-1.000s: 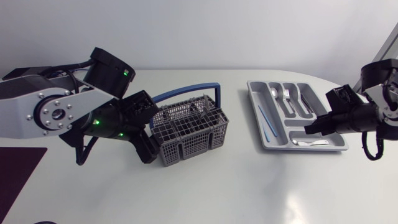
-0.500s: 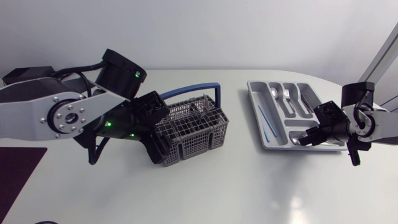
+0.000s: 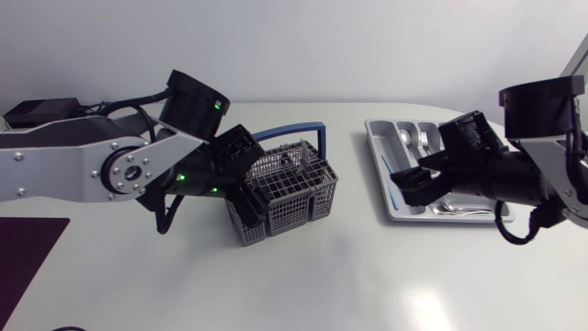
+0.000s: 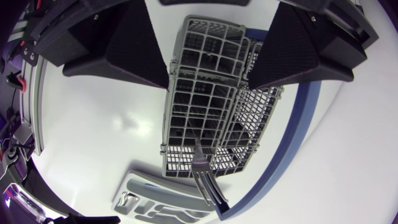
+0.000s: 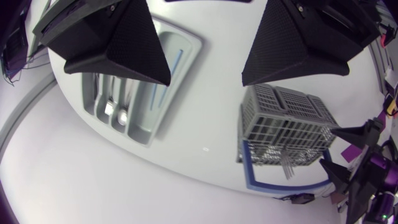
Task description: Unload the cutlery basket into the drawer organizer.
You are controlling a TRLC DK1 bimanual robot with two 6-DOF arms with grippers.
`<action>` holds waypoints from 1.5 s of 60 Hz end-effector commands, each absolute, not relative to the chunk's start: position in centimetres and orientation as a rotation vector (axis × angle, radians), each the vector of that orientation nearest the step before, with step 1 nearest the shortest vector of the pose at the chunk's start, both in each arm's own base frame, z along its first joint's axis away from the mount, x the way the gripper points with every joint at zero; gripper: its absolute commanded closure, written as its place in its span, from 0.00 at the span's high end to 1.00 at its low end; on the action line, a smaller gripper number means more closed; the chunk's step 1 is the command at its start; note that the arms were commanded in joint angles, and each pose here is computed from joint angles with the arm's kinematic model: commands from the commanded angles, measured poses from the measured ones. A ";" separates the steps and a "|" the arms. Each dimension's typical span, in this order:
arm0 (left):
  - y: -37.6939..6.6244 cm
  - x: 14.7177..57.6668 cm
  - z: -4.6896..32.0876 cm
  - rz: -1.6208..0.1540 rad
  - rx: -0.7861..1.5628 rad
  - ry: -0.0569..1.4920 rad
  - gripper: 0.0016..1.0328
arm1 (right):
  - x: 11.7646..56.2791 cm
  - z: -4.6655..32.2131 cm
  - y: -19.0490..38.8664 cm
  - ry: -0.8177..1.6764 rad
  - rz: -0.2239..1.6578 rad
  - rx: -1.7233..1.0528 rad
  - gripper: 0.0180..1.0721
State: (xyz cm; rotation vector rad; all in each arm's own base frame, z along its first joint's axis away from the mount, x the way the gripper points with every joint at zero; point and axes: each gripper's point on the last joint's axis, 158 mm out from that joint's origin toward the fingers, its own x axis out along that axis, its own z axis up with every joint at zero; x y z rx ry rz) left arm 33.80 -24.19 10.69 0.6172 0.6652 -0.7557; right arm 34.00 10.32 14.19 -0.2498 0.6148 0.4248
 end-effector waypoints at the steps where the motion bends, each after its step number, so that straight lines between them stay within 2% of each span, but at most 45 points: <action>1: -25.4 34.3 10.9 -0.762 0.587 0.660 0.96 | 34.1 14.6 13.3 0.583 0.479 -0.197 0.80; 11: -25.9 34.9 10.4 -0.759 0.576 0.659 0.96 | 35.1 15.2 19.1 0.496 0.606 -0.218 0.80; 28: -25.4 35.2 10.1 -0.745 0.570 0.663 0.96 | 37.0 12.3 24.1 0.526 0.686 -0.106 0.79; 37: -25.5 35.0 9.9 -0.750 0.572 0.665 0.96 | 37.4 11.9 25.5 0.528 0.703 -0.050 0.65; 46: -25.4 34.9 9.8 -0.750 0.573 0.668 0.96 | 38.4 11.8 26.0 0.518 0.696 -0.028 0.59; 56: -25.5 34.8 9.7 -0.752 0.571 0.668 0.96 | 39.2 12.1 26.6 0.506 0.696 -0.017 0.58; 67: -25.7 34.7 9.5 -0.756 0.573 0.672 0.96 | 39.8 11.4 27.5 0.498 0.686 -0.041 0.35; 72: -25.7 34.8 9.4 -0.757 0.575 0.673 0.96 | 40.0 11.4 27.6 0.485 0.682 -0.066 0.22; 74: -25.7 34.8 9.2 -0.757 0.575 0.676 0.96 | 40.1 11.6 27.6 0.464 0.672 -0.088 0.13; 77: -25.8 34.8 9.0 -0.757 0.576 0.679 0.96 | 39.7 11.9 27.9 0.444 0.676 -0.111 0.05; 90: -25.9 34.9 9.1 -0.758 0.575 0.676 0.96 | 37.3 14.5 29.4 0.351 0.703 -0.169 0.05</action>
